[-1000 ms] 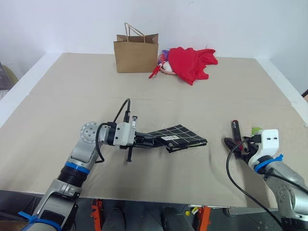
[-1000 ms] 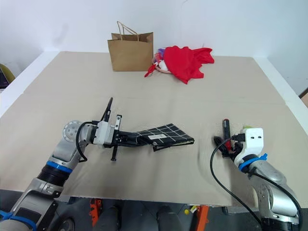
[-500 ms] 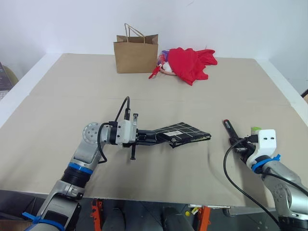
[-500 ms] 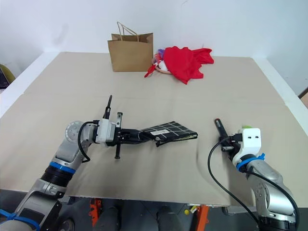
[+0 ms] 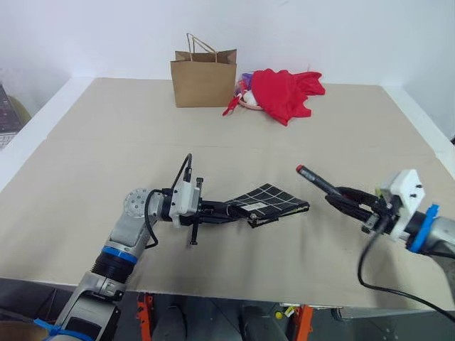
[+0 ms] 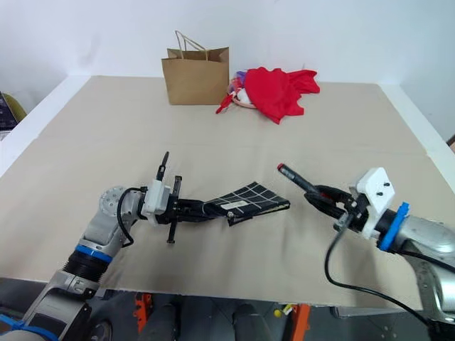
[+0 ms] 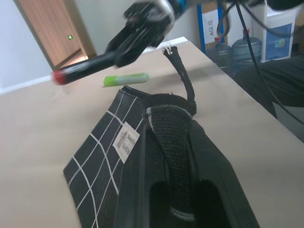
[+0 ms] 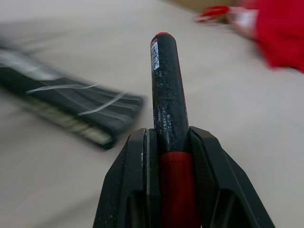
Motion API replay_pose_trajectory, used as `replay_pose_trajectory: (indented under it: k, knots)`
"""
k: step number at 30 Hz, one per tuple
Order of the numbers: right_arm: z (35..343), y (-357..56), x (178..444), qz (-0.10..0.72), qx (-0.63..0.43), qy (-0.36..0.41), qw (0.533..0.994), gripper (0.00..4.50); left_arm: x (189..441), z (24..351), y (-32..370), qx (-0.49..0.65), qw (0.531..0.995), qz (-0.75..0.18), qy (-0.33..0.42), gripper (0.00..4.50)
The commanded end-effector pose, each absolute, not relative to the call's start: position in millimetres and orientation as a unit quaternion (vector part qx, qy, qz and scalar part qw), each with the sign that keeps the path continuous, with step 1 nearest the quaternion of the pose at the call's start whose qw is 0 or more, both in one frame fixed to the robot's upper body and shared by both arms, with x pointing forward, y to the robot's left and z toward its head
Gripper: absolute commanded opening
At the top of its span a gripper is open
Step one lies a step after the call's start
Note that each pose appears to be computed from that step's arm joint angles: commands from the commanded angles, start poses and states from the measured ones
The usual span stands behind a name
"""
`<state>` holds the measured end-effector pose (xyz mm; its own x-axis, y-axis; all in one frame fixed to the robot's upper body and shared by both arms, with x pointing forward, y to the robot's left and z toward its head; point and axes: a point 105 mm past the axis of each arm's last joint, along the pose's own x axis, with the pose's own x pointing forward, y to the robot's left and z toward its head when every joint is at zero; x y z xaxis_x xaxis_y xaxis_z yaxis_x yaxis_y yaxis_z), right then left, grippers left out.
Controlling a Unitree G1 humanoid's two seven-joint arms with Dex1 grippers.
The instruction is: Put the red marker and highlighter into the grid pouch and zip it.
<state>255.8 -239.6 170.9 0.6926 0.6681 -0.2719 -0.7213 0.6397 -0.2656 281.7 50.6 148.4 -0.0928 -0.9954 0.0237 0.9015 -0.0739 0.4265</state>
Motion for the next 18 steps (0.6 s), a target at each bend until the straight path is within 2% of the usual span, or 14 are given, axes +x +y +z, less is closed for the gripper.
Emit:
replay_pose_trajectory:
  k: [1,3,5,11,18]
  knots:
    - [185,-240,239,0.434,-0.209,0.077,0.873,0.61,281,152,53,0.139,0.658,-0.717,-0.184,0.00]
    - [177,-242,224,0.473,-0.253,0.122,0.835,0.61,282,153,53,0.138,0.659,-0.715,-0.187,0.00]
    - [171,-247,218,0.485,-0.275,0.147,0.817,0.61,283,154,52,0.137,0.660,-0.714,-0.190,0.00]
    - [179,-263,225,0.458,-0.278,0.136,0.834,0.61,282,156,49,0.139,0.657,-0.713,-0.201,0.00]
    - [188,-259,231,0.461,-0.278,0.115,0.835,0.61,278,156,47,0.141,0.655,-0.713,-0.207,0.00]
